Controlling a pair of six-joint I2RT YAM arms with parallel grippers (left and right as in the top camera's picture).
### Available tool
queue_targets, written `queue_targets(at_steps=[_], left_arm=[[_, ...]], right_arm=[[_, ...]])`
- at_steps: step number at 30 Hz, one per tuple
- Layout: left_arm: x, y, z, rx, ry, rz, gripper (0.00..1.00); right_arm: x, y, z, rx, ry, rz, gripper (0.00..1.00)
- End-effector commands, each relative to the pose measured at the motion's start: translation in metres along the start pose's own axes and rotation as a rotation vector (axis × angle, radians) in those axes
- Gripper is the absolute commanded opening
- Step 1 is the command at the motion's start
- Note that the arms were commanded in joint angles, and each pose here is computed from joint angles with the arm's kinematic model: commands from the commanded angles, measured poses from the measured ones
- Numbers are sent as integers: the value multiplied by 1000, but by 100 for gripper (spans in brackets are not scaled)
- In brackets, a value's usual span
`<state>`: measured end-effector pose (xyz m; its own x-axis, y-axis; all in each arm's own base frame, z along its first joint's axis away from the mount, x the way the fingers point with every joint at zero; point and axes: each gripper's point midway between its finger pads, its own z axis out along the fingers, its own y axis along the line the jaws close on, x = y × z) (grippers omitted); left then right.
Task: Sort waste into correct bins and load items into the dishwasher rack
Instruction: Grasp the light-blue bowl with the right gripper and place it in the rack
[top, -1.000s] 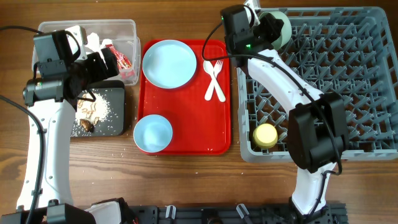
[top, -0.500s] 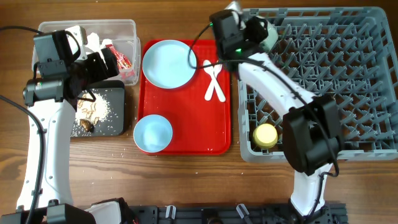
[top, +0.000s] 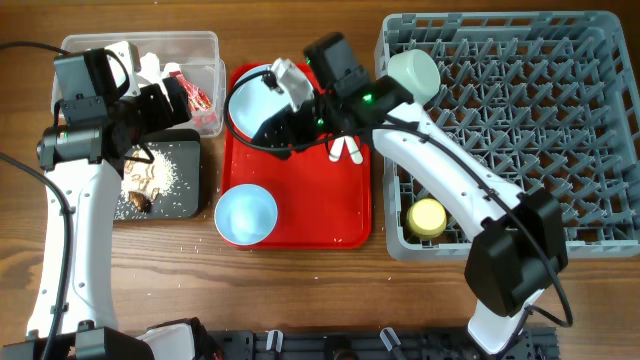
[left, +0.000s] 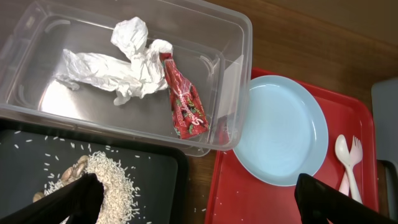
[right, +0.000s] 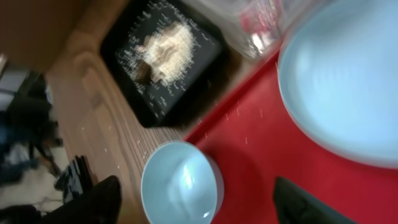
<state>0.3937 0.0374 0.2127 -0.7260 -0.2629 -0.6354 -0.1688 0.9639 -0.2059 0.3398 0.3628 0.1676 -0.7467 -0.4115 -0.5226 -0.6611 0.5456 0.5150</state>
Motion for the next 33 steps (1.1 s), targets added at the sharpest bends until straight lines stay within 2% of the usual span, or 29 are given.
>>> queue_targets(at_steps=[1,2,3,4,7,8,9,14,16,17,19,22,23,25,27,29,32,33], left_arm=[[-2,0,-1,7,-6,18,100],[-2,0,-1,7,-6,18,100],[-2,0,-1,7,-6,18,100],[-2,0,-1,7,-6,18,100],[-2,0,-1,7,-6,18,100],[-2,0,-1,7,-6,18,100],[-2,0,-1,7,-6,18,100],[-2,0,-1,7,-6,18,100],[-2,0,-1,7,-6,18,100],[-2,0,-1,7,-6,18,100],[-2,0,-1,7,-6,18,100],[-2,0,-1,7,-6,18,100],[-2,0,-1,7,-6,18,100],[-2,0,-1,7,-6,18,100],[-2,0,-1,7,-6,18,100],[-2,0,-1,7,-6,18,100],[-2,0,-1,7,-6,18,100],[-2,0,-1,7,-6,18,100]], right_arm=[[68,-36,50,215,140,424,74],[87,-38,63,257,173,473,67],[97,-35,71,263,202,494,54],[102,-35,74,267,217,495,50],[116,-37,81,275,267,528,42],[123,-39,87,264,292,547,35],[124,-40,91,261,305,550,32],[123,-27,98,252,332,457,24],[115,-28,93,274,321,452,5],[104,-31,86,286,299,455,4],[76,-55,43,441,215,454,4],[30,-99,-86,760,-11,431,4],[14,-115,-159,937,-162,428,4],[6,-124,-274,1267,-320,333,4],[19,-116,-341,1531,-319,265,4],[31,-113,-358,1629,-200,185,4],[40,-132,-355,1792,-97,129,4],[43,-144,-350,1898,-26,77,4]])
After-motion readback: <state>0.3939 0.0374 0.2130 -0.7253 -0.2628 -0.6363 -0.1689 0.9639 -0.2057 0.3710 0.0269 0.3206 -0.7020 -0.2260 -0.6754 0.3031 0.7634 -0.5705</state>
